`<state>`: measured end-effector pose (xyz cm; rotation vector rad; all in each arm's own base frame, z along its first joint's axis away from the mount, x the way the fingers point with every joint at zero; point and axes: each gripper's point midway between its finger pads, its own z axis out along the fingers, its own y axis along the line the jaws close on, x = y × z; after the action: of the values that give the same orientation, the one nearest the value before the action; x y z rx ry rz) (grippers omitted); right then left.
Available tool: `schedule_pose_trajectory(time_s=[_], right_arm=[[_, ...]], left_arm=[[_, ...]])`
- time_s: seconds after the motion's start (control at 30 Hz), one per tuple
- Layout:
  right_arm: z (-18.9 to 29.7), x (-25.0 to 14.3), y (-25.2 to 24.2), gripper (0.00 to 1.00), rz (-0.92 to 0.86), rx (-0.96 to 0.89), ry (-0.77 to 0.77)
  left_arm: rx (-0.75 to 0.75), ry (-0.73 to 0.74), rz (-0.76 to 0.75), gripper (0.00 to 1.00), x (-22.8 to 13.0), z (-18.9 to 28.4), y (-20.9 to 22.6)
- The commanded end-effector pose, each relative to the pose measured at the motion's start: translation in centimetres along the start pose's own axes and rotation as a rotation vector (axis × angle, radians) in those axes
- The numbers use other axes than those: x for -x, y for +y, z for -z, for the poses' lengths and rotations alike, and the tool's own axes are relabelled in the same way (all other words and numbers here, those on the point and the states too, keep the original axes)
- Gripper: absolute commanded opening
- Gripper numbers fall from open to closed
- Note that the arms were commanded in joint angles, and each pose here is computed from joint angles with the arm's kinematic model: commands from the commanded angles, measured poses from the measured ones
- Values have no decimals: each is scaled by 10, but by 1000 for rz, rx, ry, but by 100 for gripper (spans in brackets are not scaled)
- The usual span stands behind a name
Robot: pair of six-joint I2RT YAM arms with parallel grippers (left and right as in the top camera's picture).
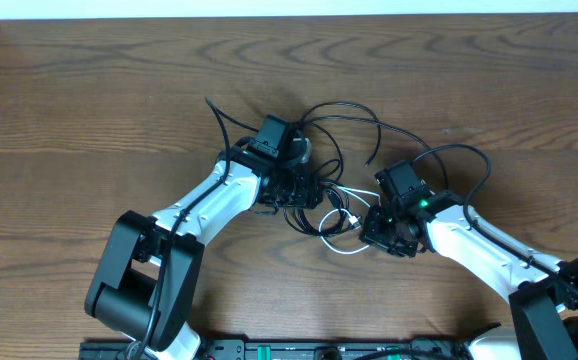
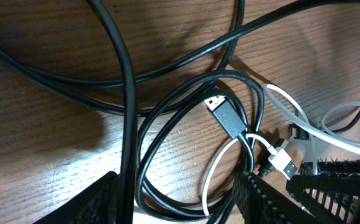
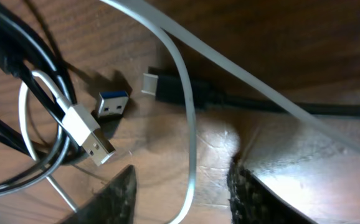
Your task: Untangle cables
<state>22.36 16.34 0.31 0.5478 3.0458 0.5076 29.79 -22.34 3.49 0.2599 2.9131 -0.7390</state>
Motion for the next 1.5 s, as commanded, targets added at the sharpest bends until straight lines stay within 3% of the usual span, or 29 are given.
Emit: schedule_pose_trajectory(time_s=[0.0, 0.1, 0.2, 0.43, 0.63, 0.7, 0.9, 0.93, 1.0, 1.03, 1.07, 1.27, 1.47], right_arm=[[-5, -6, -1, 18, -21, -14, 6], [-5, -7, 0, 1, -15, -12, 7], [-5, -6, 2, 1, 7, -5, 1], [15, 18, 31, 1, 243, 65, -78], [79, 32, 78, 1, 509, 134, -144], [104, 36, 95, 1, 587, 152, -176], [166, 57, 130, 1, 605, 225, -307], [175, 61, 134, 1, 606, 238, -331], [191, 68, 142, 1, 618, 260, -378], [198, 72, 145, 1, 634, 263, -405], [204, 77, 146, 1, 639, 254, -438], [248, 136, 109, 1, 504, 1, -707], [309, 167, 78, 1, 399, -1, -838]], left_arm=[[33, -4, -13, 58, 2, -1, 6], [33, -2, -12, 58, 1, -1, 7], [34, -2, -13, 58, 1, -1, 7], [93, -12, -9, 53, 1, -2, 18], [93, -11, -8, 54, 1, -6, 20], [93, -9, -7, 60, 1, -7, 20], [92, -13, -9, 64, 2, -8, 20], [92, -14, -9, 61, 2, -8, 20], [92, -13, -9, 46, 2, -8, 20], [92, -12, -9, 24, 2, -8, 20], [92, -12, -9, 9, 2, -8, 20], [96, -3, -4, 7, 0, -8, 21], [150, -63, 72, 7, 12, 6, 36]])
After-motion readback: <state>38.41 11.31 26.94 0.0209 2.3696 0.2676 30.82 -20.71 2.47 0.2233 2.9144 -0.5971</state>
